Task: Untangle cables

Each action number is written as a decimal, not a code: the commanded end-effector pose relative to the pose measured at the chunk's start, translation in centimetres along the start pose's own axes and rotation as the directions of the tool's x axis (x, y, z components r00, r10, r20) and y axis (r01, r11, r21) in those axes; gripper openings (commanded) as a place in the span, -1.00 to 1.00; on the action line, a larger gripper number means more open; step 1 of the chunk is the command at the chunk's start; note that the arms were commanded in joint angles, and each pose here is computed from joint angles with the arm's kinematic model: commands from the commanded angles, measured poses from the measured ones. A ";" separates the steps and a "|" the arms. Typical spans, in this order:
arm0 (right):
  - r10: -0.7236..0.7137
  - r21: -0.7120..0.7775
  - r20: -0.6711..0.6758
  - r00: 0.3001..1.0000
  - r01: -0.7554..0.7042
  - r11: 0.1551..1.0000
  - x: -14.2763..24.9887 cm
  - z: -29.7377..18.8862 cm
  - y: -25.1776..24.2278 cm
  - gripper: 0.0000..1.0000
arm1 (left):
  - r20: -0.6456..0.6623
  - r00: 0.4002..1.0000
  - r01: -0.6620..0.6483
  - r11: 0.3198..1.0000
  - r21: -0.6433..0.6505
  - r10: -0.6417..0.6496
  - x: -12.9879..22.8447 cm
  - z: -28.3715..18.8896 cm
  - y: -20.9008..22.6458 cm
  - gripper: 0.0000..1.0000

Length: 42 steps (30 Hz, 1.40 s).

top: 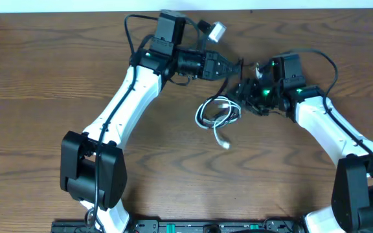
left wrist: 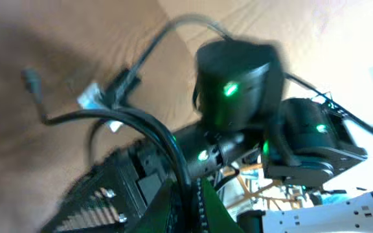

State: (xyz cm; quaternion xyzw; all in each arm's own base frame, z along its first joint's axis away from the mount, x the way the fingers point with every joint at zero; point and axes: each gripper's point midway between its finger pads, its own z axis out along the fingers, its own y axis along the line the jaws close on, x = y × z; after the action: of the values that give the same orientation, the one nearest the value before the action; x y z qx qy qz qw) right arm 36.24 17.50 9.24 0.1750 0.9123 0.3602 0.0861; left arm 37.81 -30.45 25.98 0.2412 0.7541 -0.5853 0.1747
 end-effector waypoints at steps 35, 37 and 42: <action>-0.698 -0.417 0.074 0.712 0.658 0.627 3.5 -1.7 6.3 0.43 | 0.254 0.913 0.374 0.905 -0.205 -0.320 -3.6 -3.0 4.7 -0.85; -0.712 -0.418 0.081 0.697 0.672 0.611 3.6 -1.6 6.3 0.43 | 0.264 0.904 0.393 0.896 -0.207 -0.335 -3.6 -3.1 4.9 -0.85; -0.743 -0.421 0.091 0.664 0.702 0.575 4.0 -1.4 6.5 0.43 | 0.271 0.900 0.401 0.892 -0.210 -0.341 -3.6 -3.1 5.0 -0.85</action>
State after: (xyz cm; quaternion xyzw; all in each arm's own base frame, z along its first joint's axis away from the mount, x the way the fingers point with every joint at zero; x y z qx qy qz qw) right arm 34.47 21.70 14.29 -0.2160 0.8223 0.4827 0.2101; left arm 43.33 -27.35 23.93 0.0147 0.8321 -0.5294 0.1647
